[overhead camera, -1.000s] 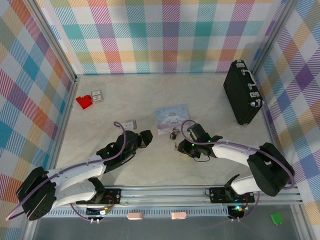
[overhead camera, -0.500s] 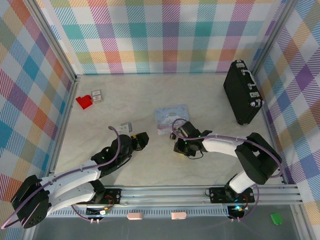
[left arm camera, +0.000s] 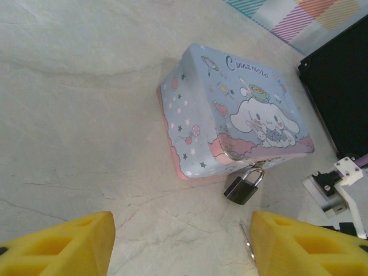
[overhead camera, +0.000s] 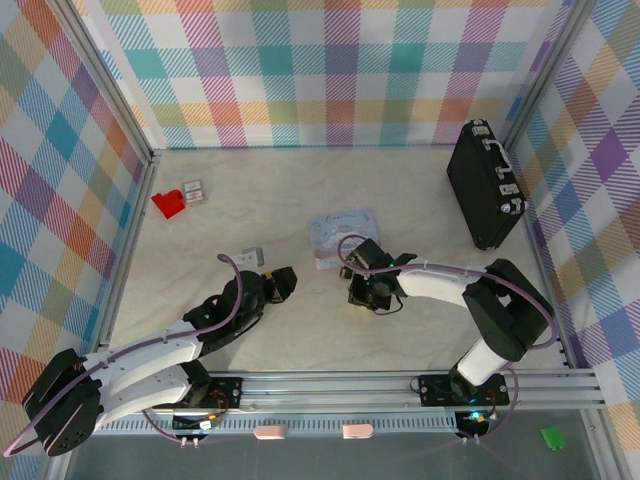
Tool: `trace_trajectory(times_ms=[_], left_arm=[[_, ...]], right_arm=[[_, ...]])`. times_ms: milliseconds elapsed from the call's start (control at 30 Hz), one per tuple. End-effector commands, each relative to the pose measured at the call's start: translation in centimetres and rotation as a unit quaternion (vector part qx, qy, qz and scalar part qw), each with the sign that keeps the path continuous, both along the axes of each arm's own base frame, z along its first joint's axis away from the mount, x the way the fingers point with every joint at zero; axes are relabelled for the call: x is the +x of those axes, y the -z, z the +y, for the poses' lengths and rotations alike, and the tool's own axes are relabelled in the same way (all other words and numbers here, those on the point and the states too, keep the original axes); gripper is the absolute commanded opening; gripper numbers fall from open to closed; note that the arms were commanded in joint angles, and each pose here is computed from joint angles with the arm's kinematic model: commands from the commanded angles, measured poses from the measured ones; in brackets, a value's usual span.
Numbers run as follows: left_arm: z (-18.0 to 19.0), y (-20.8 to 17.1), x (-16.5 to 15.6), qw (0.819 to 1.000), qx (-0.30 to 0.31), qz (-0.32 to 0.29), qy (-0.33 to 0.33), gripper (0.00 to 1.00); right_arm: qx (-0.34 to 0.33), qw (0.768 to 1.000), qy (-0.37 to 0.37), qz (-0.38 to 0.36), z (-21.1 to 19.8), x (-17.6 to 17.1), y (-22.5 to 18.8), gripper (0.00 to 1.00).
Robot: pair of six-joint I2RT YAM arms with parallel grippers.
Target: Unlock the padlock with the key
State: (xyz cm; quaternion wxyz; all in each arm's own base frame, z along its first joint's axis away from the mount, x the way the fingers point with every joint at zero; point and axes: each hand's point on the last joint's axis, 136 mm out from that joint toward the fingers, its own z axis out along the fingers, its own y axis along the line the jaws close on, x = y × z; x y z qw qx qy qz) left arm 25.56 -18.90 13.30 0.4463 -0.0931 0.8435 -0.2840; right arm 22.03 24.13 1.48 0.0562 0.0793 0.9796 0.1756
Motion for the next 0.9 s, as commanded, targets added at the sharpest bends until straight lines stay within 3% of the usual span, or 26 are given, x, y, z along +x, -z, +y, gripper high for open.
trace_trajectory(times_ms=[0,200,500,867], left_arm=[[0.3,0.0,0.3,1.000,0.001,-0.006,-0.008,0.63],[0.4,0.1,0.3,1.000,0.002,-0.004,-0.009,0.63],[0.5,0.2,0.4,1.000,0.004,-0.003,-0.011,0.63],[0.7,0.1,0.2,1.000,0.004,-0.003,-0.013,0.62]], right_arm=[[0.007,0.999,-0.021,-0.049,1.9,2.4,0.2,0.20],[-0.013,0.997,-0.037,-0.072,1.1,2.6,-1.0,0.25],[0.015,0.993,-0.050,-0.110,1.5,3.0,-3.2,0.30],[-0.006,0.995,-0.046,-0.089,1.2,2.7,-1.5,0.32]])
